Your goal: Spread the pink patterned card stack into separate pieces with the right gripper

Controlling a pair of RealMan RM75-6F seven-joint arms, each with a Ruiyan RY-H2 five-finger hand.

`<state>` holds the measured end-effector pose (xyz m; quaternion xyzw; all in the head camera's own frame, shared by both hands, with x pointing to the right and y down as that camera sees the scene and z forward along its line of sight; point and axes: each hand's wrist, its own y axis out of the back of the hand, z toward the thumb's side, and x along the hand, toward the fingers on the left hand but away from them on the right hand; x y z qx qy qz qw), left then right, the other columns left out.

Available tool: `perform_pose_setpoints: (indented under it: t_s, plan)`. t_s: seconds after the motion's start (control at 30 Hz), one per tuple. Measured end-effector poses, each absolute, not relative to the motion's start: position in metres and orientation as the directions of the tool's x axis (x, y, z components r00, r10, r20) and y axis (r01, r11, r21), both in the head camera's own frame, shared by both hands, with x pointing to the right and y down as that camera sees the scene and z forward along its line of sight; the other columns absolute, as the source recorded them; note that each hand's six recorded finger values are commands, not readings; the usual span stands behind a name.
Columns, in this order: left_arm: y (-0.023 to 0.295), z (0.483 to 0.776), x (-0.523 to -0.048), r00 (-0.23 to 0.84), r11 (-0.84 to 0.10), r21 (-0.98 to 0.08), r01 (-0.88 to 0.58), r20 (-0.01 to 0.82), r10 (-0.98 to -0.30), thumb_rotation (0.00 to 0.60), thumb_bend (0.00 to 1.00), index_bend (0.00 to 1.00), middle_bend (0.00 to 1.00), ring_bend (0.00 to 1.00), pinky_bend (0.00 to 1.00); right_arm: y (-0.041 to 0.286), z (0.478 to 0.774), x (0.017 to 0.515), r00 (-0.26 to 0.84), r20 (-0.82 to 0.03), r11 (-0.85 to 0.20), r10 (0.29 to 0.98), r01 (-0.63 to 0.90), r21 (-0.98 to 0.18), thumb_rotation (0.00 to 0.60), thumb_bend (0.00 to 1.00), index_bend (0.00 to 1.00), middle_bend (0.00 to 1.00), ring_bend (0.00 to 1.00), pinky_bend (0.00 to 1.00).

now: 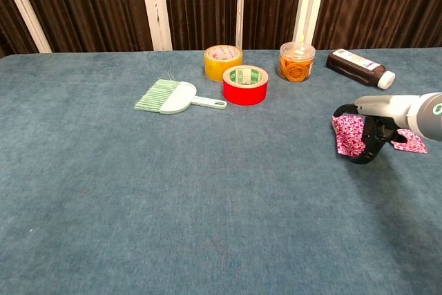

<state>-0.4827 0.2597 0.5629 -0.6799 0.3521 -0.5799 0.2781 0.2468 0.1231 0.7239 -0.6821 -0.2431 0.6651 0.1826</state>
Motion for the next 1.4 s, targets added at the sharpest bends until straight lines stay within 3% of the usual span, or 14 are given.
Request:
perform_pose_setpoints:
  t_s: [1.4]
  plan:
    - [0.260, 0.563, -0.484, 0.075, -0.602, -0.782, -0.161, 0.599, -0.797, 0.600, 0.04, 0.00, 0.00, 0.00, 0.00, 0.105, 0.742, 0.264, -0.093, -0.825, -0.821, 0.557, 0.085, -0.564, 0.600, 0.32, 0.00, 0.89, 0.89, 0.83]
